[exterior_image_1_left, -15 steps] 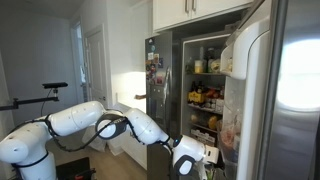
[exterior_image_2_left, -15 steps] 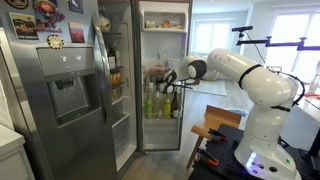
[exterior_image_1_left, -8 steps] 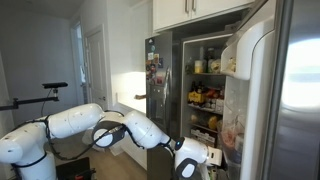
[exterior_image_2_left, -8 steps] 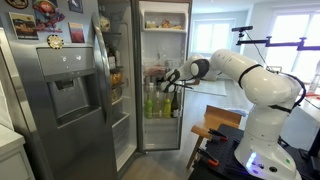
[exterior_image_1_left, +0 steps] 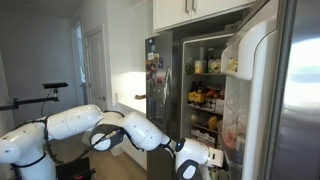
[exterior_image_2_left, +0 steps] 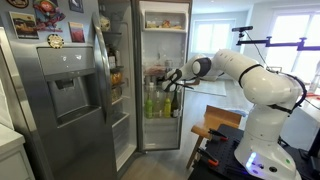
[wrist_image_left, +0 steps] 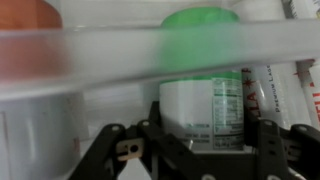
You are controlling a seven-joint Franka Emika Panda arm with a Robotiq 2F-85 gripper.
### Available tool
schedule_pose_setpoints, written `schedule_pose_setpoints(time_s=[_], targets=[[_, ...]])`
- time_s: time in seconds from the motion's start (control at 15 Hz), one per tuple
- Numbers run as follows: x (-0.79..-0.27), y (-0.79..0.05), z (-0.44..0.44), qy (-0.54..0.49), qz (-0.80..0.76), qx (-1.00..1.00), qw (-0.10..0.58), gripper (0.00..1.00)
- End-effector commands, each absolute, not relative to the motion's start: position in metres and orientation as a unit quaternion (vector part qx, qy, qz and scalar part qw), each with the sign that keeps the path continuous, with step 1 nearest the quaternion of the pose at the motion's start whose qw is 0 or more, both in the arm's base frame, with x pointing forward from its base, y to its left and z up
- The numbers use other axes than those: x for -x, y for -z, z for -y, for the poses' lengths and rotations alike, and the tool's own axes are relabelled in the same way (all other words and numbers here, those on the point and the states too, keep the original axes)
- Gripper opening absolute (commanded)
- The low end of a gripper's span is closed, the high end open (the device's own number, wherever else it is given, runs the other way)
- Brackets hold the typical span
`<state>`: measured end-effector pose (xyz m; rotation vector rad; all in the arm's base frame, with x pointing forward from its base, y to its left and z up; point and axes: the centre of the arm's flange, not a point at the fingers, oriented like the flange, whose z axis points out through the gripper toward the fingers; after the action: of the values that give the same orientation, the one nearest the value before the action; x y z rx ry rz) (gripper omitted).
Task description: Pick up a canned drink from the fridge and put it on the chair
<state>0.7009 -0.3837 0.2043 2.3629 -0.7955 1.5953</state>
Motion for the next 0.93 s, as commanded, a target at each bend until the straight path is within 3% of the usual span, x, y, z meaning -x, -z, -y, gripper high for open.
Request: schedule_pose_setpoints(time_s=[0.0, 0.2, 0.27, 0.87], targets=[[-0.635, -0.215, 0.349, -0.554, 0.259, -0.785, 0.095, 0.47], [-0.635, -0.213, 0.348, -0.547, 0.25, -0.794, 0.09, 0.47], [-0.701, -0.204, 0.383, -0.536, 0.262, -0.797, 0.092, 0.72], [-0.701, -0.203, 0.383, -0.535, 0.258, -0.799, 0.091, 0.72]])
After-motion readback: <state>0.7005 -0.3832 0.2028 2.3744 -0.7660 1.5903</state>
